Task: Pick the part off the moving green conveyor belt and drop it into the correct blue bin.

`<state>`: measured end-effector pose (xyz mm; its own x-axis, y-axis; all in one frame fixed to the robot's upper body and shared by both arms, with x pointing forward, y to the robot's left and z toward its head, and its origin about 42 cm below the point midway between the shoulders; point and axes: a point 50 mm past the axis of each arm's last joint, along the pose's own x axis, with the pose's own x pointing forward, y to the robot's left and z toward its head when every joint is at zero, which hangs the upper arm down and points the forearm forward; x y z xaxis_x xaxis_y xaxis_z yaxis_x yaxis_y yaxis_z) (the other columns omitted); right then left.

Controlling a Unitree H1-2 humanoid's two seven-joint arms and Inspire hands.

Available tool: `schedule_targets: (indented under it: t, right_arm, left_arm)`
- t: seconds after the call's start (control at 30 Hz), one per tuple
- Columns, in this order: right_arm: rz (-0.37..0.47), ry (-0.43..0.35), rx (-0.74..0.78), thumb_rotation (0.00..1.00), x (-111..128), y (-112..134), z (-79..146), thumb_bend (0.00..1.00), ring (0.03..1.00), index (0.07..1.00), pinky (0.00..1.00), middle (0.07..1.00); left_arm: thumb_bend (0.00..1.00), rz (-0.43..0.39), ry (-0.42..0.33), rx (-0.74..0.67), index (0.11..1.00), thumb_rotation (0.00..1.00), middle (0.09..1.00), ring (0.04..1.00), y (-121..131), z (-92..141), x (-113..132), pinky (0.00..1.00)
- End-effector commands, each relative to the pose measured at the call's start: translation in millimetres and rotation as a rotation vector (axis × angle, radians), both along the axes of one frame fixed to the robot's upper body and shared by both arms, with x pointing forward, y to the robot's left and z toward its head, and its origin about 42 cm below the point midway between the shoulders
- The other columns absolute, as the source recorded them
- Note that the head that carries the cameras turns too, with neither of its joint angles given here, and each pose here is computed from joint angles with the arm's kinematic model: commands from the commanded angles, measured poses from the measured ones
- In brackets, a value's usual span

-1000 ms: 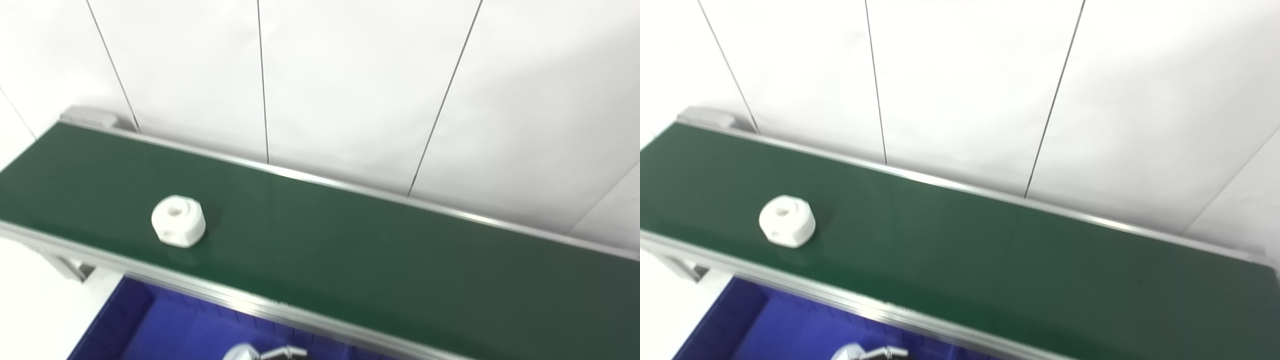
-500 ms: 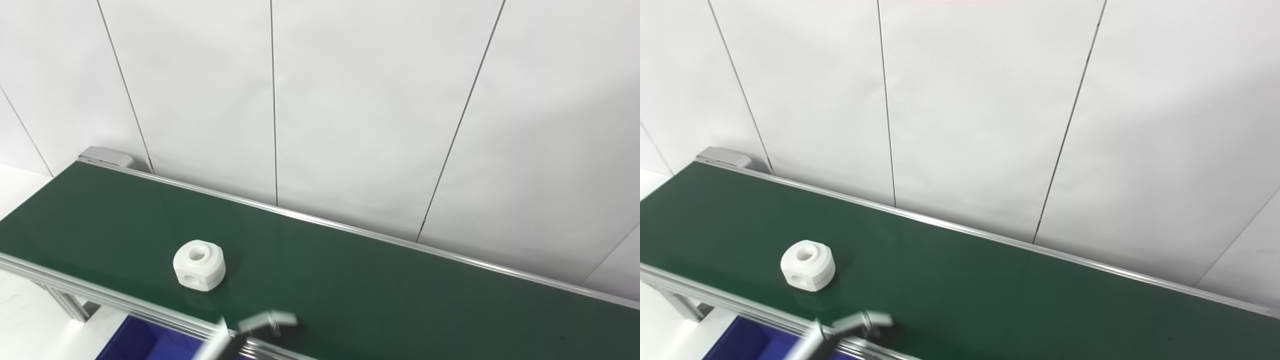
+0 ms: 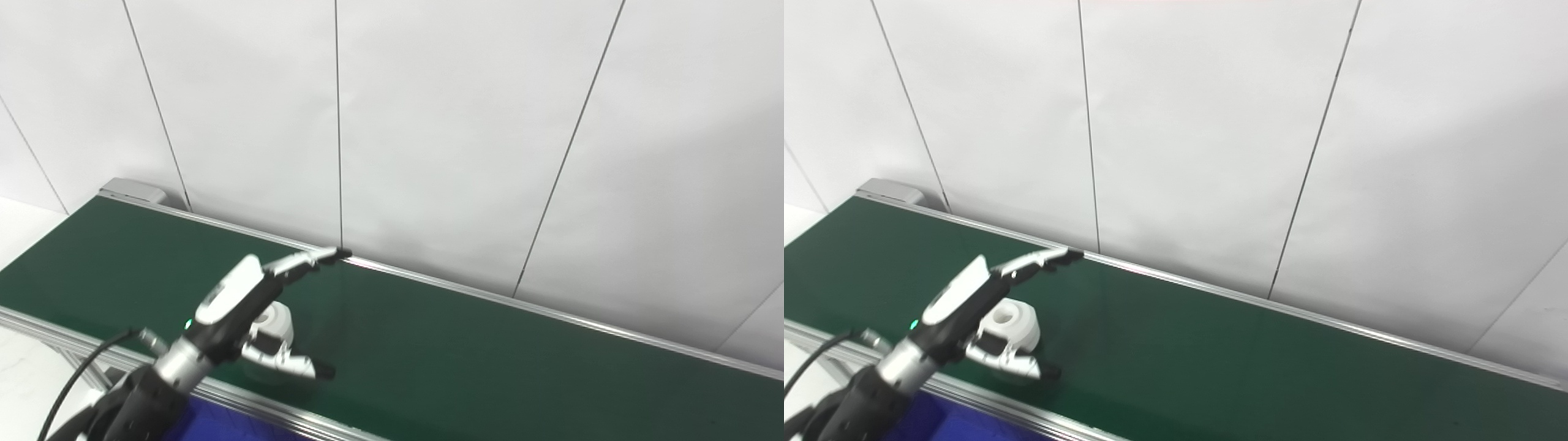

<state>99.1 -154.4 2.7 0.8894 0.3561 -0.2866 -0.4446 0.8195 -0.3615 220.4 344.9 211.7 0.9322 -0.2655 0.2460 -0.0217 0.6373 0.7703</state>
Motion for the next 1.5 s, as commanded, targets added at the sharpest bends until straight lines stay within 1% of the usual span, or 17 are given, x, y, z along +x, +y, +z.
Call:
schedule_targets:
  t: [0.0,0.07,0.17,0.3,0.4,0.57,0.73,0.83,0.9,1.03,1.07,1.1,1.13,1.27,1.33,1.4,1.47]
  right_arm:
    - [0.005,-0.065,0.042,0.44,4.1,1.8,7.3,0.89,0.886,0.965,0.82,0.906]
    - [0.003,-0.070,0.039,0.44,5.0,0.8,7.0,0.89,0.887,0.964,0.83,0.905]
    - [0.000,-0.070,0.046,0.45,6.7,-0.4,6.7,0.89,0.881,0.962,0.81,0.904]
    - [-0.001,-0.072,0.043,0.44,8.1,-1.0,7.0,0.90,0.861,0.952,0.78,0.892]
    - [0.001,-0.069,0.044,0.45,8.3,-1.3,7.0,0.90,0.865,0.953,0.79,0.892]
    - [0.006,-0.071,0.041,0.45,9.0,-1.9,7.1,0.90,0.875,0.957,0.80,0.899]
    - [0.000,-0.072,0.050,0.44,8.7,-1.9,7.2,0.90,0.874,0.955,0.79,0.900]
    - [0.001,-0.071,0.051,0.43,8.6,-2.0,7.9,0.89,0.865,0.957,0.77,0.898]
    - [0.000,-0.071,0.052,0.42,8.4,-2.1,8.3,0.89,0.866,0.958,0.77,0.899]
    - [-0.004,-0.074,0.060,0.43,7.7,-2.0,7.7,0.90,0.875,0.961,0.80,0.903]
    - [-0.004,-0.075,0.060,0.43,7.7,-1.9,8.0,0.90,0.880,0.962,0.81,0.903]
    - [-0.006,-0.075,0.059,0.43,7.6,-2.0,8.0,0.89,0.881,0.962,0.81,0.903]
    - [-0.007,-0.073,0.057,0.43,7.5,-2.0,8.0,0.90,0.882,0.959,0.81,0.902]
    - [-0.007,-0.073,0.063,0.43,7.0,-2.6,7.7,0.89,0.887,0.960,0.81,0.908]
    - [-0.010,-0.066,0.065,0.43,7.0,-2.2,8.3,0.89,0.884,0.959,0.80,0.909]
    - [-0.012,-0.067,0.070,0.43,6.8,-1.9,8.4,0.89,0.890,0.961,0.81,0.912]
    - [-0.014,-0.072,0.076,0.43,6.8,-1.8,8.1,0.89,0.888,0.958,0.81,0.909]
  left_arm:
    - [0.85,0.022,0.012,0.057,0.941,0.29,0.936,0.914,8.9,18.8,15.6,0.85]
    - [0.84,0.040,0.071,0.053,0.946,0.25,0.944,0.923,14.1,20.9,24.7,0.85]
    - [0.84,0.102,0.152,0.126,0.948,0.22,0.945,0.929,33.1,14.2,46.1,0.85]
    - [0.87,0.131,0.215,0.226,0.943,0.18,0.940,0.919,47.9,3.4,66.5,0.89]
    - [0.90,0.143,0.258,0.289,0.944,0.16,0.935,0.922,53.0,-5.9,76.8,0.92]
    - [0.94,0.142,0.305,0.347,0.948,0.12,0.928,0.919,57.8,-20.7,86.3,0.93]
    - [0.97,0.136,0.419,0.372,0.947,0.12,0.927,0.927,63.0,-37.5,89.9,0.96]
    - [0.98,0.113,0.487,0.391,0.955,0.15,0.935,0.935,65.1,-45.5,90.5,0.98]
    - [1.00,0.109,0.540,0.394,0.961,0.19,0.940,0.939,65.5,-51.8,90.2,0.96]
    - [0.97,0.109,0.623,0.402,0.966,0.18,0.949,0.947,61.8,-60.8,87.1,0.91]
    - [0.94,0.104,0.635,0.393,0.943,0.14,0.931,0.912,60.9,-62.5,86.2,0.83]
    - [0.94,0.097,0.642,0.384,0.935,0.12,0.925,0.900,59.7,-63.5,85.1,0.81]
    - [0.90,0.093,0.652,0.382,0.889,0.08,0.885,0.856,58.5,-64.5,84.2,0.77]
    - [0.81,0.088,0.735,0.341,0.778,0.01,0.780,0.779,55.9,-65.9,83.5,0.75]
    - [0.81,0.095,0.776,0.344,0.742,0.00,0.738,0.741,54.8,-65.7,83.2,0.73]
    - [0.79,0.104,0.827,0.330,0.727,0.00,0.724,0.734,55.5,-65.9,82.5,0.73]
    - [0.78,0.112,0.865,0.314,0.714,0.00,0.711,0.710,56.3,-65.7,81.4,0.69]
